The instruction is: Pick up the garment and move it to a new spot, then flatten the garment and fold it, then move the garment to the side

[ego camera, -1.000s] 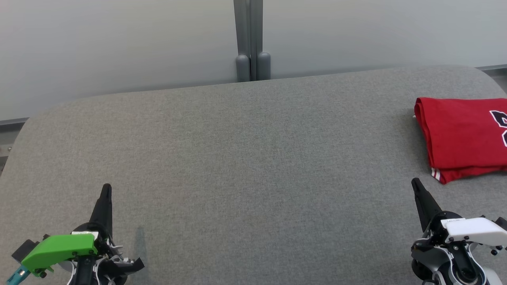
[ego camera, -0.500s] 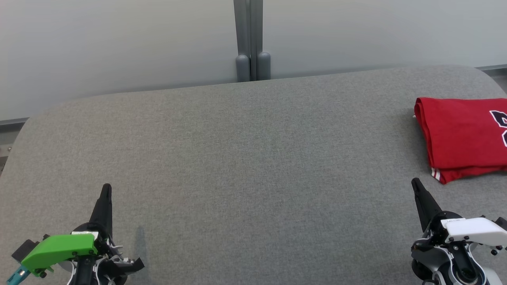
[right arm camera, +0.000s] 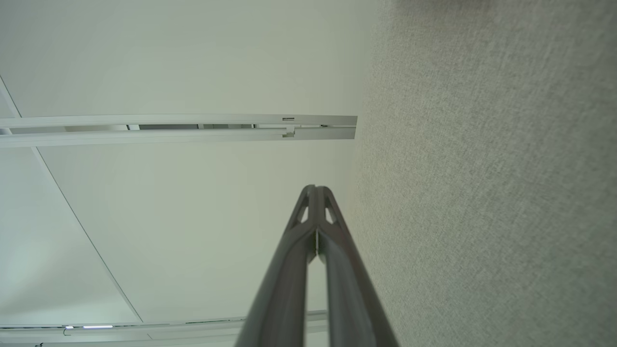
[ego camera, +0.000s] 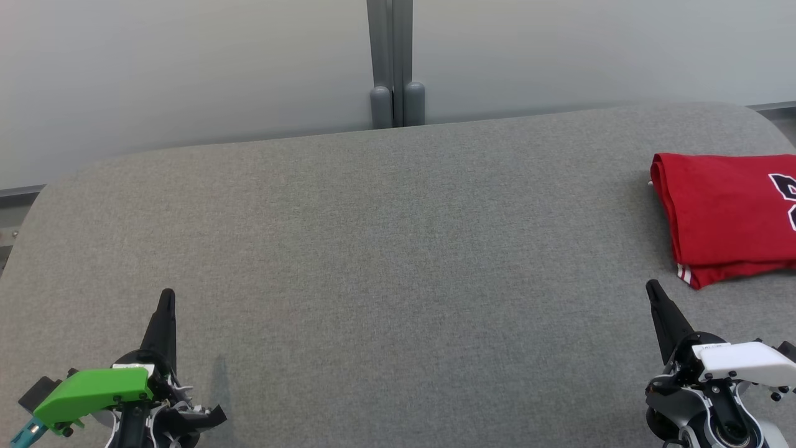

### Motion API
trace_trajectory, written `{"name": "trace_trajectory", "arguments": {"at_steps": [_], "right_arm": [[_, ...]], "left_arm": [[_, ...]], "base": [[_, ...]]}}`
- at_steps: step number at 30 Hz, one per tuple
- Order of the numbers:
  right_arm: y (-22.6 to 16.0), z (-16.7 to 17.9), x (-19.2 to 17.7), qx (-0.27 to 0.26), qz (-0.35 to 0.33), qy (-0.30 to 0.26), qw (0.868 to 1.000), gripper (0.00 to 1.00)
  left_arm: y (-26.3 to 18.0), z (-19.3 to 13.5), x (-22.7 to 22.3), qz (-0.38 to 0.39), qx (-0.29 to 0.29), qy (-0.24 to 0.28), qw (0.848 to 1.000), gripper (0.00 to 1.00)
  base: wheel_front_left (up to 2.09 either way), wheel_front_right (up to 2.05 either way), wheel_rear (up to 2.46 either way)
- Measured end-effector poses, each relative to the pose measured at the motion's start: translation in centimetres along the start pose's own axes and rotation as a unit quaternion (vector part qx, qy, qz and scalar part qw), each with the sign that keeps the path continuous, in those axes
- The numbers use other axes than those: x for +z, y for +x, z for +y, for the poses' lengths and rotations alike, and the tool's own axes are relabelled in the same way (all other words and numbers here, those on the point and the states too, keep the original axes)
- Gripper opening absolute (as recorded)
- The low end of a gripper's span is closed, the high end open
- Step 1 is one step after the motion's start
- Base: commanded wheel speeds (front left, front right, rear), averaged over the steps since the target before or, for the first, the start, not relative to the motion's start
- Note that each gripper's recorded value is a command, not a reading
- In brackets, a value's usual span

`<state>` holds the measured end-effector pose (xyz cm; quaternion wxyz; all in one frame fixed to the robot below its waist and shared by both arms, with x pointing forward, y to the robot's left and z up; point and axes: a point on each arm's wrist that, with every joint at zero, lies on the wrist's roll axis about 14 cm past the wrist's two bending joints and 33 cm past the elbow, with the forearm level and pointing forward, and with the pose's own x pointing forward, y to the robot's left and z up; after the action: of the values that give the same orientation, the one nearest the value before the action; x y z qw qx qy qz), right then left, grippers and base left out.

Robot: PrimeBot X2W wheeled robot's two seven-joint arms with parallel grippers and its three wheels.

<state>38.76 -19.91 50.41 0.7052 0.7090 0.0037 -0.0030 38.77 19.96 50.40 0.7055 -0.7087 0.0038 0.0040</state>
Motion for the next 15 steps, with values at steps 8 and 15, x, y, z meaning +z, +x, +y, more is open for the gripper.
{"name": "trace_trajectory", "arguments": {"at_steps": [8,15], "right_arm": [[0.0,0.0,0.0,0.0,0.0,0.0,1.0,0.0],[0.0,0.0,0.0,0.0,0.0,0.0,1.0,0.0]], "left_arm": [[0.0,0.0,0.0,0.0,0.0,0.0,1.0,0.0],[0.0,0.0,0.01,0.0,0.0,0.0,1.0,0.0]], "base": [[0.0,0.0,0.0],[0.0,0.0,0.0]]}}
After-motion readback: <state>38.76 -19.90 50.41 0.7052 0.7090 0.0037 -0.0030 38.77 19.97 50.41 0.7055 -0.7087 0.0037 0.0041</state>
